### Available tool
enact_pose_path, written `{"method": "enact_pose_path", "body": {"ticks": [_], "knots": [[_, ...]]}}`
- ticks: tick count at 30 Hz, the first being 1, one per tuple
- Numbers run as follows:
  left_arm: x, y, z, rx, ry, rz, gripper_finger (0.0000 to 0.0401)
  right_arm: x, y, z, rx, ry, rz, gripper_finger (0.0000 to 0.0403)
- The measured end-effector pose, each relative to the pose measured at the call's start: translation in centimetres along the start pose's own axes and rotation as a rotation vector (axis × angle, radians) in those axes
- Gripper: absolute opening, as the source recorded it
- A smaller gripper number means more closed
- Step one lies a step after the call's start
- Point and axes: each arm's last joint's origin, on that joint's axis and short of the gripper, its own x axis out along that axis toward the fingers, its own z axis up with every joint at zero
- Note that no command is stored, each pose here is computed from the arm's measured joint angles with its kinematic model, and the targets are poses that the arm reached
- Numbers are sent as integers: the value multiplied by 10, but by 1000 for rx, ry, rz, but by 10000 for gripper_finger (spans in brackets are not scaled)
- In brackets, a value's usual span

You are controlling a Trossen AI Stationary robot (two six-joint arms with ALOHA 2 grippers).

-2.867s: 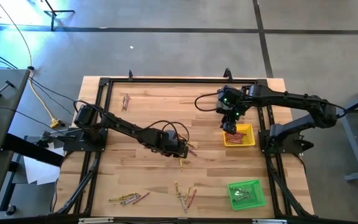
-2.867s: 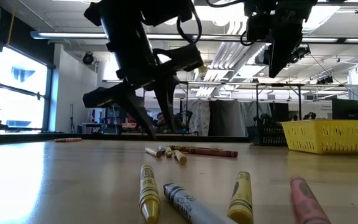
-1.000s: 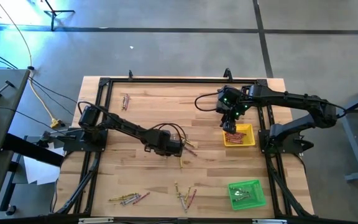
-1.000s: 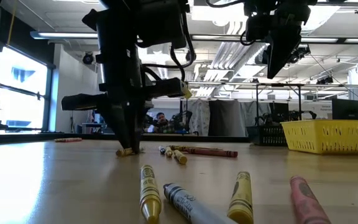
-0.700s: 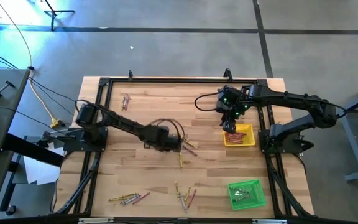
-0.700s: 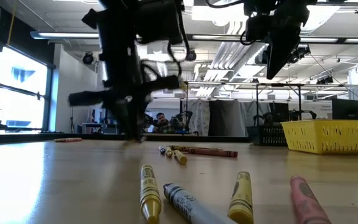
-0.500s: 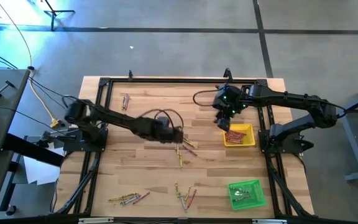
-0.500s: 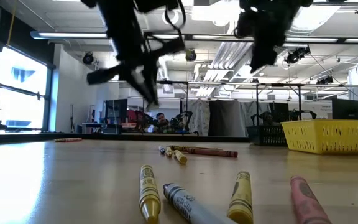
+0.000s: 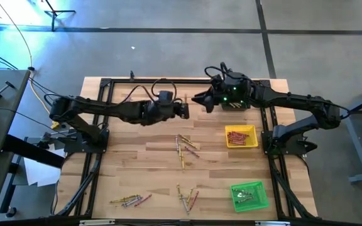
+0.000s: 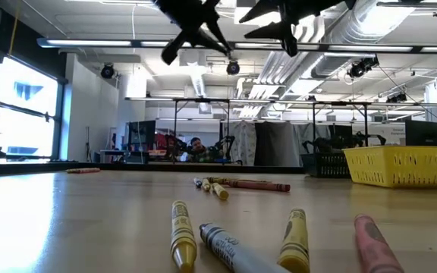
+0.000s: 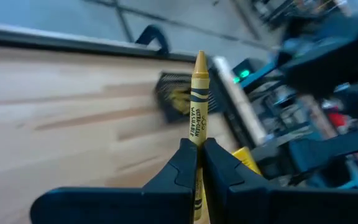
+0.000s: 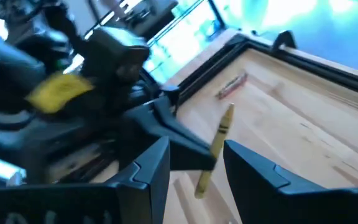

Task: Sort crayons
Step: Put the yellow crayon into the black bin

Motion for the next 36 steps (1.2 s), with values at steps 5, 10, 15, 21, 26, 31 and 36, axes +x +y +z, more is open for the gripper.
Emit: {"method": "enact_pose_path", "body": {"ticks": [5,10,15,21,26,31,36], "knots": [[3,-6,8,14,0,-97,1,0,-2,1,50,-28,-48,137],[5,-9,15,16,-4,-163,1,0,-3,1,53,-57,-91,137],[6,-8,19,16,-3,-178,1,0,-1,0,49,-67,-105,137],[6,-10,20,20,0,-205,1,1,2,-2,44,-75,-118,137],[8,-12,20,10,-13,-233,1,1,2,-2,44,-77,-117,137],[8,-13,21,21,-11,-249,1,1,3,-2,43,-81,-111,137],[8,-14,21,28,-19,-248,1,1,7,-1,38,-105,-86,124]]}}
